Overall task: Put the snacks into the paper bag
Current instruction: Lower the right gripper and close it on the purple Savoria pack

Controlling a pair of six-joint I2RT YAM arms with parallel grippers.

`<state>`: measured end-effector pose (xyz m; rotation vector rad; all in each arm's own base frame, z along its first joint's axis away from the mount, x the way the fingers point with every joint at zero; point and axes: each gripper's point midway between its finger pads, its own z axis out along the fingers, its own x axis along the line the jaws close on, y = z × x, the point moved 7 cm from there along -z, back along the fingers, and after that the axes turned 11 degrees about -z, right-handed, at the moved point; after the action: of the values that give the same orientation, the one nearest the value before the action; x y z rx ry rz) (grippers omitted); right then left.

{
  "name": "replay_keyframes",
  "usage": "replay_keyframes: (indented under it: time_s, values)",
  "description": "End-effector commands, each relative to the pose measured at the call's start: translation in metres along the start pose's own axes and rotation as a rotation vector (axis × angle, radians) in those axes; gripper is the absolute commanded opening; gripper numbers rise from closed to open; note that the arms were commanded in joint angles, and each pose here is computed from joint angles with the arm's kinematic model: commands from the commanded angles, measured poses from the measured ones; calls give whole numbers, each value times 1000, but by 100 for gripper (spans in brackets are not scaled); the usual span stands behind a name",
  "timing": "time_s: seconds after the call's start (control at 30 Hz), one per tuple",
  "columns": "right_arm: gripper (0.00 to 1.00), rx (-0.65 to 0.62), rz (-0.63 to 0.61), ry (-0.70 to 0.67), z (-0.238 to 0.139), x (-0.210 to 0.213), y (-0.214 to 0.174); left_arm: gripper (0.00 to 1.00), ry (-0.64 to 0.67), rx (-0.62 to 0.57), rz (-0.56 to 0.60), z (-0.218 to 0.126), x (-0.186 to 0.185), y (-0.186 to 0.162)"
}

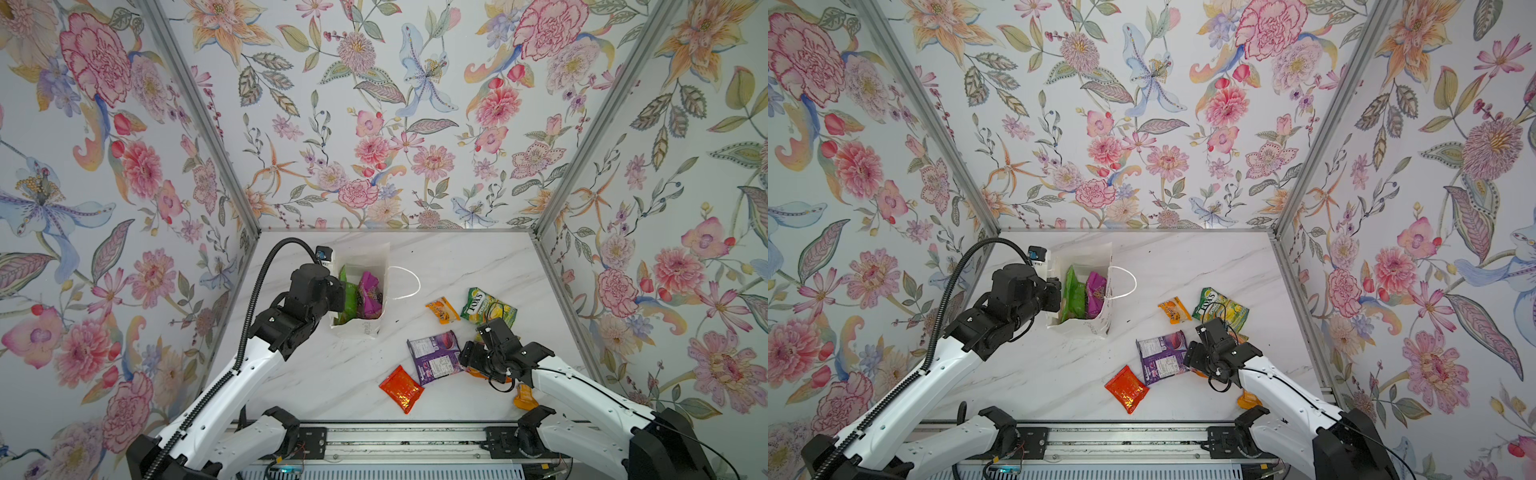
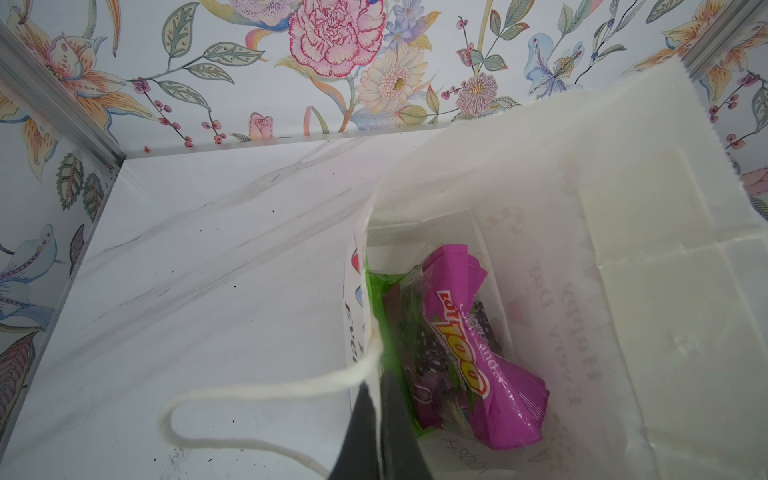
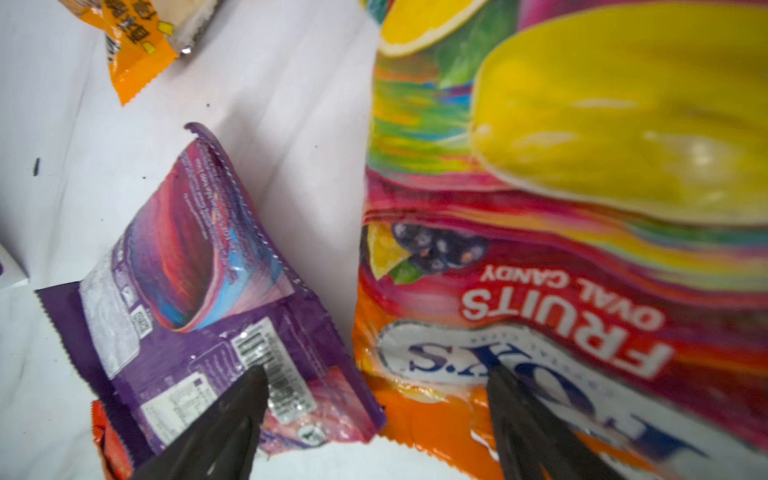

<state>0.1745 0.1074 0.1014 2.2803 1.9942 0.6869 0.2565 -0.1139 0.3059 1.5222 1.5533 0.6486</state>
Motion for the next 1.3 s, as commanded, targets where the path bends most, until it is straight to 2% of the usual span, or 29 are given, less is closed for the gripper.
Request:
replay_keyframes:
  time_s: [0.0, 0.2, 0.47, 0.57, 0.73, 0.83, 1.0, 1.13, 1.27]
  values:
    - [79, -18, -8, 158, 6, 26, 14, 0, 14, -91, -7, -9, 3, 15]
    - [78, -64, -69, 158, -8, 39, 31, 0, 19, -91, -4, -9, 4, 15]
    - [80, -78, -112, -110, -42, 6, 25, 0, 18, -90, -4, -9, 4, 15]
    - [81, -63, -71, -190, -47, -7, 18, 0, 19, -93, -7, -9, 4, 15]
    - [87, -79, 35, -239, -41, -24, 4, 0, 29, -95, -5, -10, 5, 16]
    - [99, -107, 76, -269, -41, -33, 1, 0, 32, -94, -4, -9, 5, 15]
    - [99, -82, 86, -257, -32, -34, -4, 0, 31, -88, -2, -8, 5, 15]
    - [100, -36, 81, -129, -14, -21, -6, 0, 34, -91, -4, -9, 5, 15]
    - [95, -55, 50, -15, -6, 3, 2, 0, 33, -88, -3, -8, 5, 15]
